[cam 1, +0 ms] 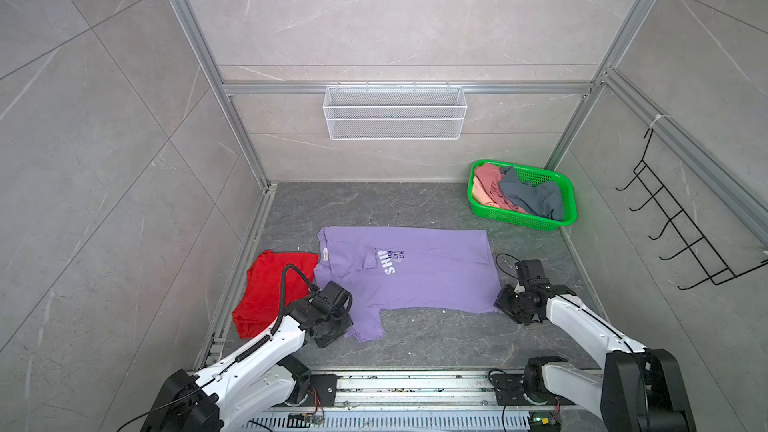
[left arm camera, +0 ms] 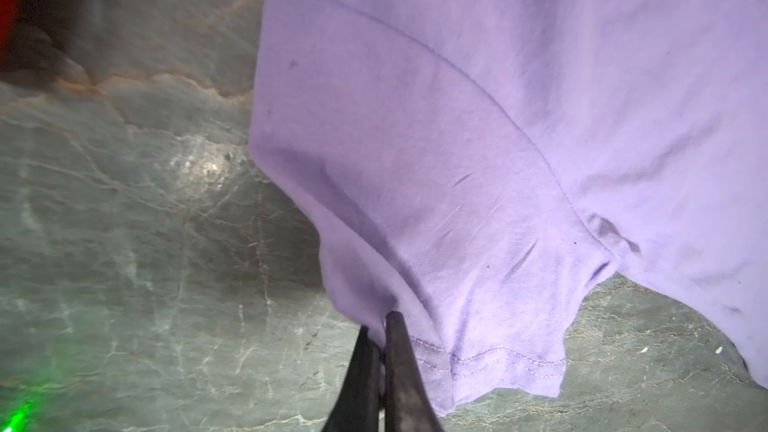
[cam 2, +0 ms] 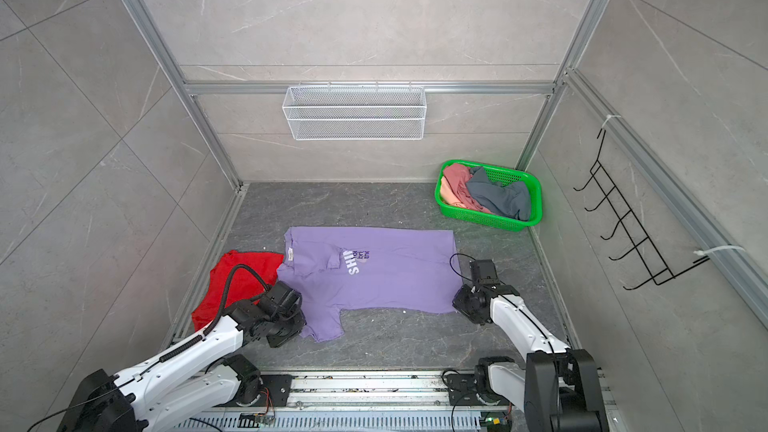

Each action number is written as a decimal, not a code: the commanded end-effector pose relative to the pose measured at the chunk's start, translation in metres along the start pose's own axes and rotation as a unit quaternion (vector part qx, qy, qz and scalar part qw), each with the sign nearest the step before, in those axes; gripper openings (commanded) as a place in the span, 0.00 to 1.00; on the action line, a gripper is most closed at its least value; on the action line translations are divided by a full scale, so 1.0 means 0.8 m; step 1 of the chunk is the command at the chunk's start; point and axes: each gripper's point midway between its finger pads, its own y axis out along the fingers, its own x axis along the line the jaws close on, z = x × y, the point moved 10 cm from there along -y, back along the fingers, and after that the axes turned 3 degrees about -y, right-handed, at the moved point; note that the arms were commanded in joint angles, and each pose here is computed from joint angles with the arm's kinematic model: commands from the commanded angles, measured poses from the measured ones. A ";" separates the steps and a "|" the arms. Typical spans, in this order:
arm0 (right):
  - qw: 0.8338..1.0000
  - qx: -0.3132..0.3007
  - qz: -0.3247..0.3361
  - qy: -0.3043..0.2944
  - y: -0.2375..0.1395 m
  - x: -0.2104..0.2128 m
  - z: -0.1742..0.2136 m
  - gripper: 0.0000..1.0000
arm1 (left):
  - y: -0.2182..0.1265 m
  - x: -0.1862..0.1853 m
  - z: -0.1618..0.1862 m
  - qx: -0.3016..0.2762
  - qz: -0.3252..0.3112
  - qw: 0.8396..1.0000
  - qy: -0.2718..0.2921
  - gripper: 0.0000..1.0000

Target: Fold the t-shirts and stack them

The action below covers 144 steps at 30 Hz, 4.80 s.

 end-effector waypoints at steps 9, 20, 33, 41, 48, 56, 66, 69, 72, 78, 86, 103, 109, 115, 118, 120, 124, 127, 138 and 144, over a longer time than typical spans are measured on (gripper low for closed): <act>0.999 -0.035 -0.034 0.018 -0.024 0.022 -0.007 0.00 | -0.054 -0.033 -0.017 -0.045 0.040 0.997 0.050 0.00; 0.991 -0.094 -0.088 0.021 -0.034 0.088 -0.085 0.00 | -0.113 -0.117 -0.106 -0.135 0.049 0.980 0.135 0.00; 0.990 -0.109 -0.082 0.045 -0.003 0.122 -0.153 0.00 | -0.111 -0.162 -0.223 -0.173 0.059 0.973 0.143 0.00; 0.989 -0.105 -0.072 0.068 0.030 0.133 -0.189 0.00 | -0.074 -0.171 -0.280 -0.150 0.088 0.976 0.130 0.00; 0.990 -0.101 -0.079 0.056 0.042 0.138 -0.198 0.55 | -0.034 -0.175 -0.337 -0.129 0.068 0.983 0.113 0.53; 0.983 -0.151 -0.101 -0.012 -0.021 0.143 -0.182 0.60 | -0.041 -0.176 -0.322 -0.134 0.051 0.986 0.089 0.60; 0.968 -0.161 -0.141 -0.129 -0.019 0.211 -0.164 0.60 | 0.020 -0.213 -0.237 -0.076 0.080 0.990 0.091 0.60; 0.966 -0.150 -0.141 -0.157 0.005 0.232 -0.171 0.59 | 0.047 -0.208 -0.229 -0.062 0.075 0.993 0.061 0.60; 0.966 -0.133 -0.136 -0.174 0.030 0.246 -0.174 0.58 | 0.074 -0.198 -0.221 -0.053 0.073 0.995 0.029 0.60; 0.975 -0.090 -0.097 -0.181 0.076 0.241 -0.164 0.56 | 0.107 -0.187 -0.219 -0.045 0.050 0.998 0.000 0.60; 0.985 -0.029 -0.044 -0.167 0.105 0.201 -0.120 0.52 | 0.138 -0.189 -0.245 -0.031 0.019 0.999 0.001 0.60; 0.968 0.075 -0.150 -0.185 0.084 0.217 0.158 0.50 | 0.140 -0.384 -0.285 0.020 0.168 0.938 0.302 0.60; 0.955 0.029 -0.159 -0.250 0.029 0.250 0.169 0.53 | 0.110 -0.408 -0.278 -0.017 0.167 0.933 0.317 0.60; 0.940 -0.045 -0.148 -0.305 -0.017 0.251 0.152 0.55 | 0.058 -0.393 -0.270 -0.064 0.161 0.938 0.302 0.61; 0.937 -0.058 -0.149 -0.312 -0.018 0.251 0.150 0.56 | 0.061 -0.385 -0.255 -0.054 0.164 0.942 0.287 0.61; 0.935 -0.053 -0.154 -0.315 -0.012 0.253 0.152 0.57 | 0.068 -0.380 -0.247 -0.042 0.160 0.947 0.275 0.61; 0.936 -0.039 -0.160 -0.310 0.003 0.254 0.157 0.57 | 0.083 -0.362 -0.234 -0.017 0.154 0.958 0.242 0.61; 0.938 -0.045 -0.155 -0.307 0.002 0.250 0.155 0.56 | 0.076 -0.344 -0.222 -0.017 0.168 0.958 0.232 0.61; 0.945 -0.058 -0.131 -0.294 -0.047 0.197 0.146 0.67 | -0.020 -0.239 -0.111 0.037 0.188 0.946 0.261 0.62; 0.949 -0.001 -0.159 -0.271 -0.049 0.166 0.158 0.70 | -0.012 -0.162 -0.010 0.097 0.135 0.960 0.225 0.62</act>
